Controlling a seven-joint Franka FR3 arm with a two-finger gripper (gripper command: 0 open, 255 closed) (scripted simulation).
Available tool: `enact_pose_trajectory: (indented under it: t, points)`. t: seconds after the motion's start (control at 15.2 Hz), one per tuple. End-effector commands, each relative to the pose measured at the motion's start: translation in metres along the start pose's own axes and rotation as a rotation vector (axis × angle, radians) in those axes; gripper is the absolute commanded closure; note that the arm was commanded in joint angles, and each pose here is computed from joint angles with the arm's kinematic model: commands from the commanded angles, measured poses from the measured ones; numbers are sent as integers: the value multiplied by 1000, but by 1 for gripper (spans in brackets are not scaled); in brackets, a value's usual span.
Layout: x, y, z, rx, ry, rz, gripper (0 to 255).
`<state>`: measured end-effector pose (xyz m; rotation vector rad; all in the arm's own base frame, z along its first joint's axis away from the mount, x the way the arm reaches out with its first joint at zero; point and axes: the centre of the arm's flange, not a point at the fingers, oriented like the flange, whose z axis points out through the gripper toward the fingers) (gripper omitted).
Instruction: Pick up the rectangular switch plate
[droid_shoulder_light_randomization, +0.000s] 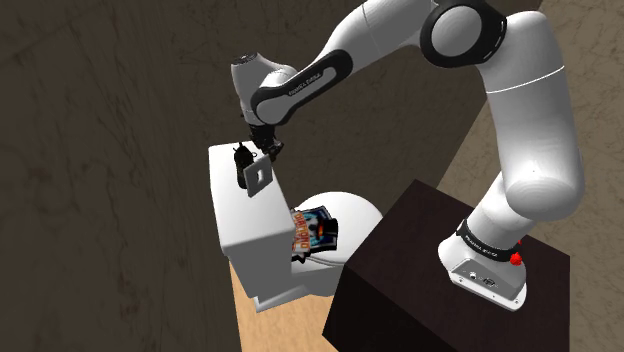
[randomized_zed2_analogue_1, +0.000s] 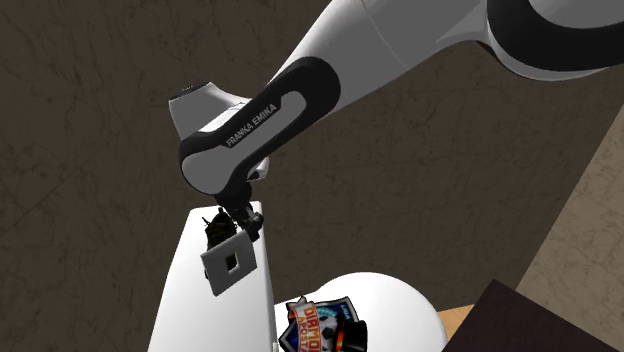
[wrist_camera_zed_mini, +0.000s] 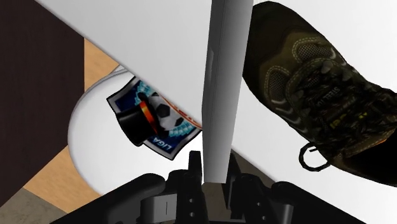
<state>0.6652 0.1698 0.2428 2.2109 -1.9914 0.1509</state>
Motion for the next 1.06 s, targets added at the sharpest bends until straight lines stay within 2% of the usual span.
enact_pose_trajectory:
  t: [0.0,0.86,0.99]
  points:
    - [1,1,-7,-1,0,-1,255]
    - [14,4,-74,-1,0,-1,255]
    - [14,4,-75,-1,0,-1,255]
